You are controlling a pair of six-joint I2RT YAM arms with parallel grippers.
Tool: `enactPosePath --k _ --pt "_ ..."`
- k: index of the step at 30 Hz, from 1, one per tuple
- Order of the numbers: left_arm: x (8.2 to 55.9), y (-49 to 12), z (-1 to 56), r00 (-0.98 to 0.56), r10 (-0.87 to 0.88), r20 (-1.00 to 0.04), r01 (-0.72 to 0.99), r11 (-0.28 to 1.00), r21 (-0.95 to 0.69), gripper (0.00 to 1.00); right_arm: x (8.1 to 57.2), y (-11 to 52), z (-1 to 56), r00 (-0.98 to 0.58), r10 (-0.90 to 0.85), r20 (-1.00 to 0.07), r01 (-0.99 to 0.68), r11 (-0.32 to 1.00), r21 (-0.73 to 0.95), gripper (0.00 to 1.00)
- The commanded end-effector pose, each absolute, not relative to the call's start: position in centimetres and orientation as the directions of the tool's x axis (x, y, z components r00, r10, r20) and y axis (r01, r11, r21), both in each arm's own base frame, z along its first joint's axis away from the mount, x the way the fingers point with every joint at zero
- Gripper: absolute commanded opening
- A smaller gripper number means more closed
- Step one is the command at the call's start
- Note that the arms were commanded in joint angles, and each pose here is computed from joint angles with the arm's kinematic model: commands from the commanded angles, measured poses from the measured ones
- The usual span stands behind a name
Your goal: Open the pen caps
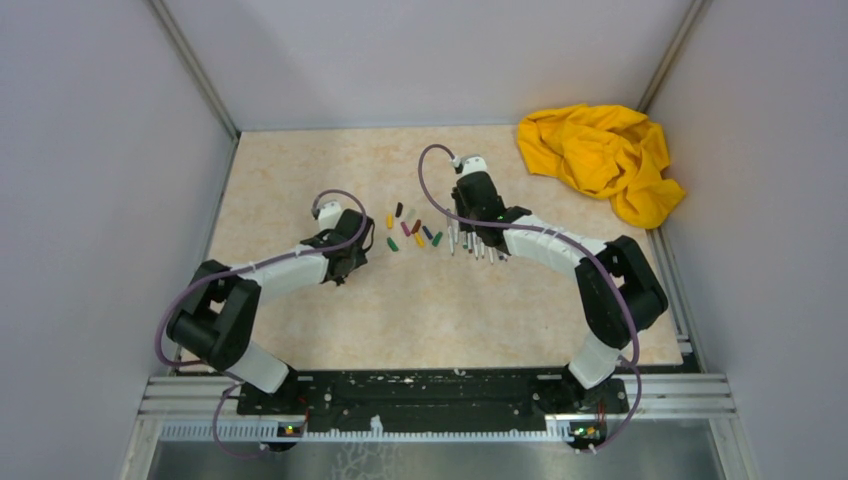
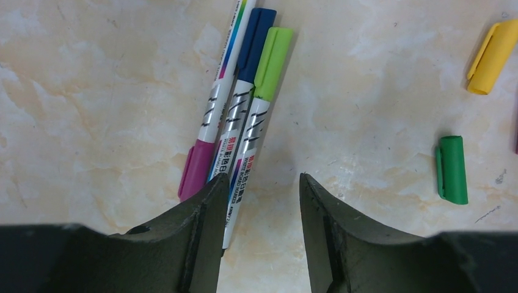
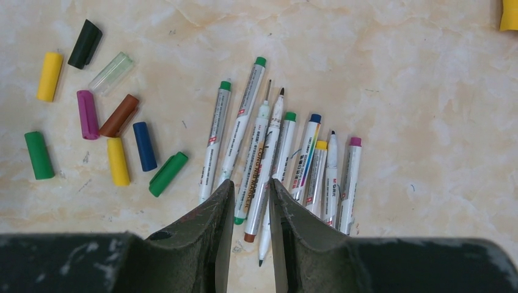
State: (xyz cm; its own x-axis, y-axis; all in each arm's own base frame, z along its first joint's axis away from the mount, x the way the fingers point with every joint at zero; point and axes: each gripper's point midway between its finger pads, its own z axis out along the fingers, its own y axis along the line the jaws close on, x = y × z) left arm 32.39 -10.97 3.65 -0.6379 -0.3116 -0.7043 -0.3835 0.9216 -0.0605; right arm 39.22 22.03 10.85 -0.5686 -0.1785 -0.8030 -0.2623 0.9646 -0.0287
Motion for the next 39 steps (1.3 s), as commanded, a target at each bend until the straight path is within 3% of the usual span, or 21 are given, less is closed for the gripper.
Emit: enactPosePath --k 1,10,16,21,29,35,39 --pt "32.7 -11.7 3.1 -0.647 -0.310 -0.697 -0.368 0.927 -0.071 0.53 40.0 22.6 14.0 -0.500 -0.133 -0.856 -0.247 0.969 -0.007 0.27" --pt "32.5 -11.3 2.6 -0.655 -0.302 -0.693 -0.375 0.926 -0.050 0.51 40.1 22.5 14.1 -0.495 -0.137 -0.858 -0.243 0.970 -0.015 0.27" --pt "31.6 -11.4 1.5 -0.674 -0.309 -0.671 -0.368 0.928 -0.058 0.37 40.0 22.3 14.1 -0.498 -0.140 -0.856 -0.237 0.971 -0.021 0.27" --pt "30.6 -11.5 0.3 -0.702 -0.313 -0.640 -0.362 0.930 -0.059 0.35 39.9 22.2 14.1 -0.499 -0.137 -0.856 -0.232 0.973 -0.020 0.27" --pt "29.6 -11.7 -1.7 -0.734 -0.310 -0.604 -0.345 0.937 -0.062 0.00 39.6 21.8 14.2 -0.500 -0.134 -0.855 -0.222 0.975 -0.023 0.27" --pt "29.9 -12.4 -1.2 -0.729 -0.298 -0.616 -0.306 0.947 -0.097 0.00 39.4 21.8 14.4 -0.498 -0.131 -0.857 -0.227 0.974 -0.017 0.27" --pt "31.1 -14.5 1.9 -0.657 -0.298 -0.693 -0.181 0.954 -0.239 0.00 39.4 22.8 15.5 -0.484 -0.101 -0.869 -0.262 0.964 0.034 0.29"
